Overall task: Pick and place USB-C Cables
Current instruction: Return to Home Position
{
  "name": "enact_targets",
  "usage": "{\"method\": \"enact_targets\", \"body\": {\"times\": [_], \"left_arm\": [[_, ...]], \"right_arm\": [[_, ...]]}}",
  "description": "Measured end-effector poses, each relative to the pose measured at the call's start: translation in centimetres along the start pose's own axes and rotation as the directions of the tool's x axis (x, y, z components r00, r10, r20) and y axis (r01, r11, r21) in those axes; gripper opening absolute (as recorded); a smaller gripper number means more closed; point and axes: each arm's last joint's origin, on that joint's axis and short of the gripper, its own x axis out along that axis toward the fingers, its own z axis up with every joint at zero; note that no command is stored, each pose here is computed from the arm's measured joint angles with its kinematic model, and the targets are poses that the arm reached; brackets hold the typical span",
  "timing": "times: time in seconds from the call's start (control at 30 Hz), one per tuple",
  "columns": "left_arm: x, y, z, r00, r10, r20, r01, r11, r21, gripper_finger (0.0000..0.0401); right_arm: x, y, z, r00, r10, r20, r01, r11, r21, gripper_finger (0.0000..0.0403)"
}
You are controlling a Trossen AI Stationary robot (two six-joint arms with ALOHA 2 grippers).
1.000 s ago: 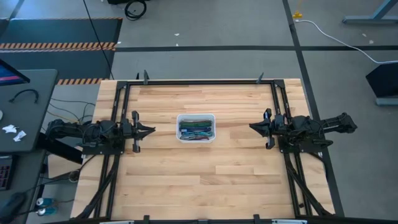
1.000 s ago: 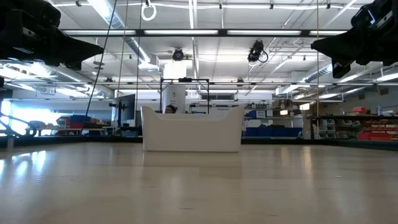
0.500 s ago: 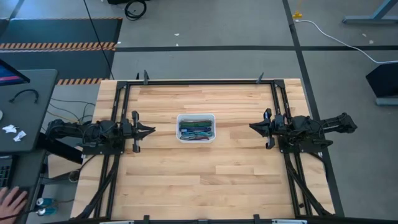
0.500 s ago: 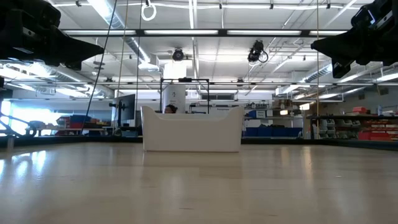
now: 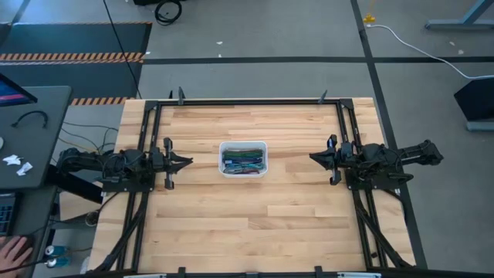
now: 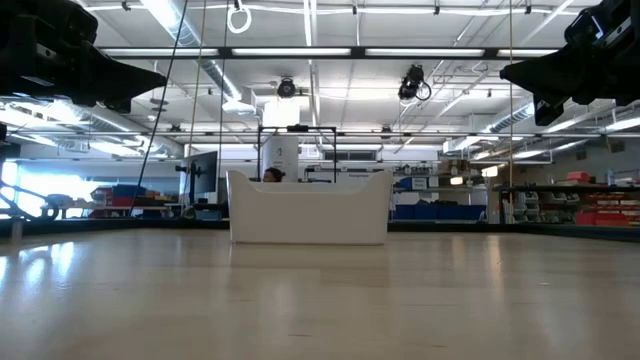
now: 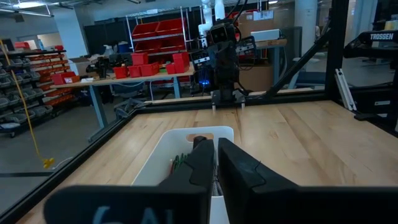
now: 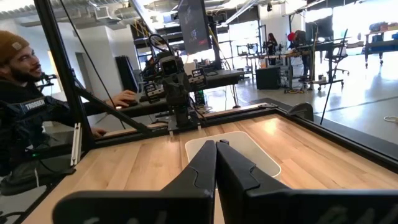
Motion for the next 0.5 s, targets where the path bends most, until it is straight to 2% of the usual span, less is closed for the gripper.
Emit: {"method": "enact_targets", "body": {"times": [0.5], "left_arm": [[0.0, 0.0, 0.0, 1.0, 0.0, 0.0, 0.0, 1.0, 0.0, 0.0023]], "right_arm": [[0.0, 0.0, 0.0, 1.0, 0.0, 0.0, 0.0, 1.0, 0.0, 0.0014]]}}
